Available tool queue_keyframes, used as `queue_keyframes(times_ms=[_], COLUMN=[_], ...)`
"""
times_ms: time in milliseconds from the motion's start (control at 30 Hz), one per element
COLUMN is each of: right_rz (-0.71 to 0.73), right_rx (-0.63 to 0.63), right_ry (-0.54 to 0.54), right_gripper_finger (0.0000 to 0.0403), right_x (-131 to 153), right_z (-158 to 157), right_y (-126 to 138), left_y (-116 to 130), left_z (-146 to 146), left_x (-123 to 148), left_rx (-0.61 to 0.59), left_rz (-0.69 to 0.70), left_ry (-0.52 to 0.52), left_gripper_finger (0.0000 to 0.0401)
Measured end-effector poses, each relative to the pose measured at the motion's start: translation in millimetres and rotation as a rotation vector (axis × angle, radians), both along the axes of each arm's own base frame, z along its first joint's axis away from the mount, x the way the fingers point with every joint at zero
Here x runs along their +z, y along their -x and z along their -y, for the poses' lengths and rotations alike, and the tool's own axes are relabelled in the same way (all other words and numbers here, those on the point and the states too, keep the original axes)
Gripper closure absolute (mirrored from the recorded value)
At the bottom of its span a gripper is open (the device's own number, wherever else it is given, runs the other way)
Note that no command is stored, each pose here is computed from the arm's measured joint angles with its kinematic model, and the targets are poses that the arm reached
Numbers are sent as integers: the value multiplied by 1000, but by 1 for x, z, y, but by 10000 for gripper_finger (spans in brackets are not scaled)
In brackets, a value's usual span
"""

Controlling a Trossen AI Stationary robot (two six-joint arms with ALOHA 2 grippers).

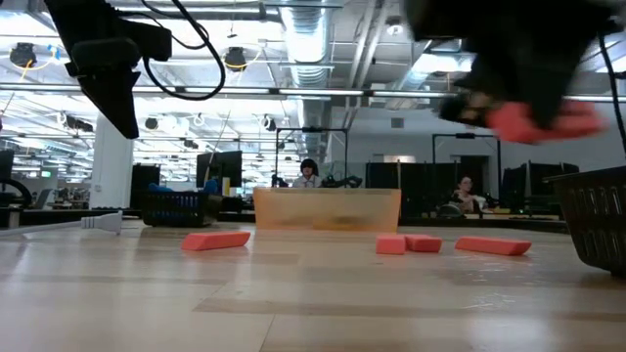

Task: Pick & Place School Supplies
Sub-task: Put the eraser into the bottom black bin

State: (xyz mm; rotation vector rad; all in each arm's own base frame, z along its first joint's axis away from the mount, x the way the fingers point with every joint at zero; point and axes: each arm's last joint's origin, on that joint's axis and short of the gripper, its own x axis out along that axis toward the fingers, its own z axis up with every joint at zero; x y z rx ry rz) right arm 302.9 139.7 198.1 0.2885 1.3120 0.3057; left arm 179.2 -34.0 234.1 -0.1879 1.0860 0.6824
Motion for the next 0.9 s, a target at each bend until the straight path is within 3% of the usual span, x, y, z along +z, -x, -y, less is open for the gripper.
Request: queue_keyframes(times_ms=[233, 700, 900], right_rz=[-36, -50, -44], right_rx=[-125, -173, -194], right_ry=[9, 5, 17], right_gripper_finger=[380, 376, 270], right_x=[-4, -24, -24], right_z=[-19, -23, -28], right_y=[37, 50, 53], left_y=[-1, -2, -2], left_z=[0, 0, 1], left_x=[0, 0, 0], left_rx=[-7, -23, -23], left_rz=[5, 11, 12], left_ry=[-1, -3, -3], left_gripper_finger=[270, 270, 270])
